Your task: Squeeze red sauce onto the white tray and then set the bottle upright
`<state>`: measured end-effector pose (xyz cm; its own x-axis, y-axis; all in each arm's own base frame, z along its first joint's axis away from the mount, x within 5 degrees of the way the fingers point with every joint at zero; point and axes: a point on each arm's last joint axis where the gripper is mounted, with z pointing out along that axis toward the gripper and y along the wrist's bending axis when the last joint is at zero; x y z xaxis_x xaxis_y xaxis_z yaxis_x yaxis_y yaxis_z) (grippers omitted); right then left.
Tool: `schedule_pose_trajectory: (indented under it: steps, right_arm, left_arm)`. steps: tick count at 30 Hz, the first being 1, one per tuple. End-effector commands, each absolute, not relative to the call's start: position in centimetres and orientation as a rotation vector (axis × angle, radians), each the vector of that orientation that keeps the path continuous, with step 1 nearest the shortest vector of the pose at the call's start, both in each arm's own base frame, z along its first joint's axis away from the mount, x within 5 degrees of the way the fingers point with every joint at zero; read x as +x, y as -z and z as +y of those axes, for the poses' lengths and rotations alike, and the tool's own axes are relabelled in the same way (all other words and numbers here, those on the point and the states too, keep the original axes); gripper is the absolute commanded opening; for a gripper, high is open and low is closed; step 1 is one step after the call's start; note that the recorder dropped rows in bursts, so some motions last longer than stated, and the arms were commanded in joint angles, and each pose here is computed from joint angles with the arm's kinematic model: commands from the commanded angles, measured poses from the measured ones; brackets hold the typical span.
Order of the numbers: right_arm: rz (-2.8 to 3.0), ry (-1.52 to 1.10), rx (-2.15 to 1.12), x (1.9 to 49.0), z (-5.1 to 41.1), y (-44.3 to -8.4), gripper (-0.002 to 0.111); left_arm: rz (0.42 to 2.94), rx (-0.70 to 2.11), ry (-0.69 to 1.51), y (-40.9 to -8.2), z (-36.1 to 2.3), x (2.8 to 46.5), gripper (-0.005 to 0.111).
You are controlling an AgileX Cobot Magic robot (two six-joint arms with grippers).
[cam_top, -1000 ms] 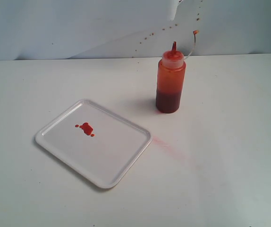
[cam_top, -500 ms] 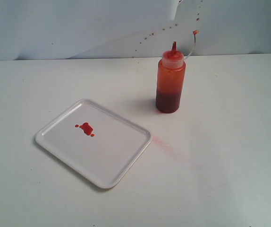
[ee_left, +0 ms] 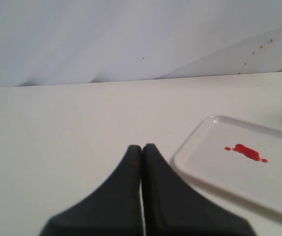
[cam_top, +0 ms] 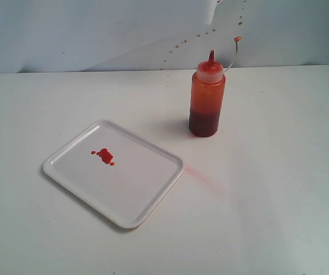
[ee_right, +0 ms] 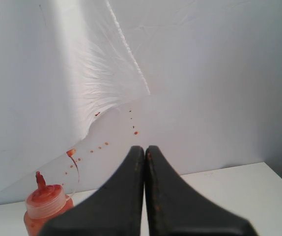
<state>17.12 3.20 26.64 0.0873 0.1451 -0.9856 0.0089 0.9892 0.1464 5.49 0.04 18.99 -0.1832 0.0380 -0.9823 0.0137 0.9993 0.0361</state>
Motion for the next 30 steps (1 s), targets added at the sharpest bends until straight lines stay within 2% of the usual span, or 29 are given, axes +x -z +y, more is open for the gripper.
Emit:
schedule_pose_trajectory:
  steps: [1, 30]
  right_arm:
    - [1.467, -0.095, 0.131, 17.02, 3.08, -26.78, 0.000]
    - [1.467, -0.095, 0.131, 17.02, 3.08, -26.78, 0.000]
  left_arm:
    - [1.771, 0.040, -0.029, -18.72, 0.07, 5.47, 0.000]
    - [1.766, 0.036, -0.026, -18.76, 0.07, 5.47, 0.000]
